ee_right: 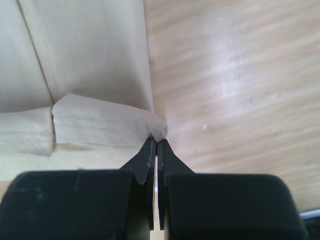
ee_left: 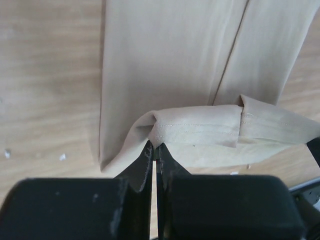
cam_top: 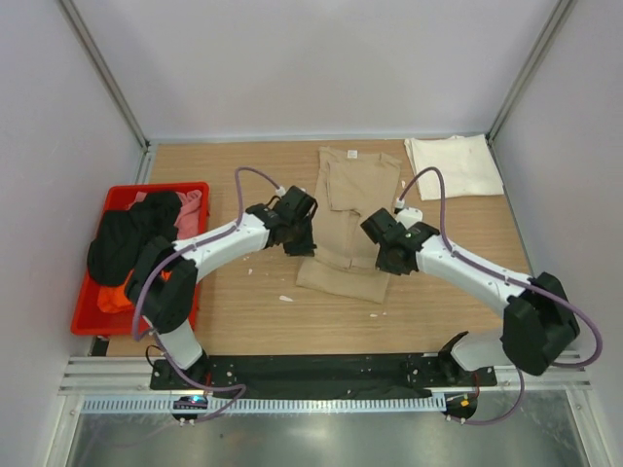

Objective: Fold and stack the t-shirts
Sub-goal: Fold the tshirt

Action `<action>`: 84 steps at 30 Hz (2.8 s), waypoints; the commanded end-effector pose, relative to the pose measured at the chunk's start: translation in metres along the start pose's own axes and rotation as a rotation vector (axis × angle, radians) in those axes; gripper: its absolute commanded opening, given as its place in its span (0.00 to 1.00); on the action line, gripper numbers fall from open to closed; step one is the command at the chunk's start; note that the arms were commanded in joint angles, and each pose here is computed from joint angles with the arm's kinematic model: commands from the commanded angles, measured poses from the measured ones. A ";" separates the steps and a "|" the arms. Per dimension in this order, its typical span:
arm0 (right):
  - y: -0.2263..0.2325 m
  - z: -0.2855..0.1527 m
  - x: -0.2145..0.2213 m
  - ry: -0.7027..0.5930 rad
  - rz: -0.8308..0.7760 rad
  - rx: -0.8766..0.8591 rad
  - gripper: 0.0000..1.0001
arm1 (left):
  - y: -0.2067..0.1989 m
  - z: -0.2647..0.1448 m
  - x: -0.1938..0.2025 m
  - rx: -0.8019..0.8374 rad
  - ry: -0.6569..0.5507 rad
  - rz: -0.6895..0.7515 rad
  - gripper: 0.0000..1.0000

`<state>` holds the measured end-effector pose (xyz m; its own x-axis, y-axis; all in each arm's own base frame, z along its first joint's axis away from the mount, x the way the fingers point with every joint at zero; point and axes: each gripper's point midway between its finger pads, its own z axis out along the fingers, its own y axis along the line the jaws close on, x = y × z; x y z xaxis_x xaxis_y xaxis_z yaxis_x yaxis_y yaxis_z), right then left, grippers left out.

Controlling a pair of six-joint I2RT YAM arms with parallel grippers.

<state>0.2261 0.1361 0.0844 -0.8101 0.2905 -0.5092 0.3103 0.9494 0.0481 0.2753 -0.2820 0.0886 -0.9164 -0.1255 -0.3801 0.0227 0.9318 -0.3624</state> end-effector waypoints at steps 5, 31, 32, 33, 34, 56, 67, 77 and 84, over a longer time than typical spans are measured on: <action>0.014 0.019 -0.086 -0.087 -0.079 -0.006 0.01 | -0.014 0.012 -0.070 0.017 -0.063 0.053 0.00; 0.027 0.093 -0.170 -0.061 -0.110 0.028 0.01 | -0.006 0.083 -0.162 0.036 -0.074 0.004 0.00; 0.028 0.095 -0.171 -0.061 -0.112 0.027 0.01 | -0.006 0.084 -0.164 0.035 -0.079 0.007 0.00; 0.027 0.097 -0.172 -0.058 -0.111 0.027 0.01 | -0.006 0.087 -0.164 0.035 -0.075 0.007 0.00; 0.027 0.098 -0.173 -0.058 -0.109 0.028 0.01 | -0.005 0.089 -0.164 0.032 -0.073 0.007 0.00; 0.027 0.089 -0.201 -0.043 -0.152 0.050 0.32 | -0.015 0.061 -0.189 0.049 -0.118 0.047 0.35; 0.038 0.084 -0.172 -0.005 -0.126 -0.092 0.25 | -0.030 0.079 -0.138 0.146 -0.055 0.019 0.18; 0.040 0.122 -0.182 -0.013 -0.152 -0.044 0.26 | -0.028 0.114 -0.155 0.112 -0.076 0.013 0.18; 0.038 0.139 -0.225 -0.066 -0.150 -0.016 0.27 | -0.022 0.126 -0.202 0.132 -0.131 -0.066 0.23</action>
<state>0.4564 0.0998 0.0477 -0.8715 0.1435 -0.4690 0.1734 0.9846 -0.0211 0.4795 -0.3298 0.0438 -0.8915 -0.1625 -0.4230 0.0502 0.8924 -0.4485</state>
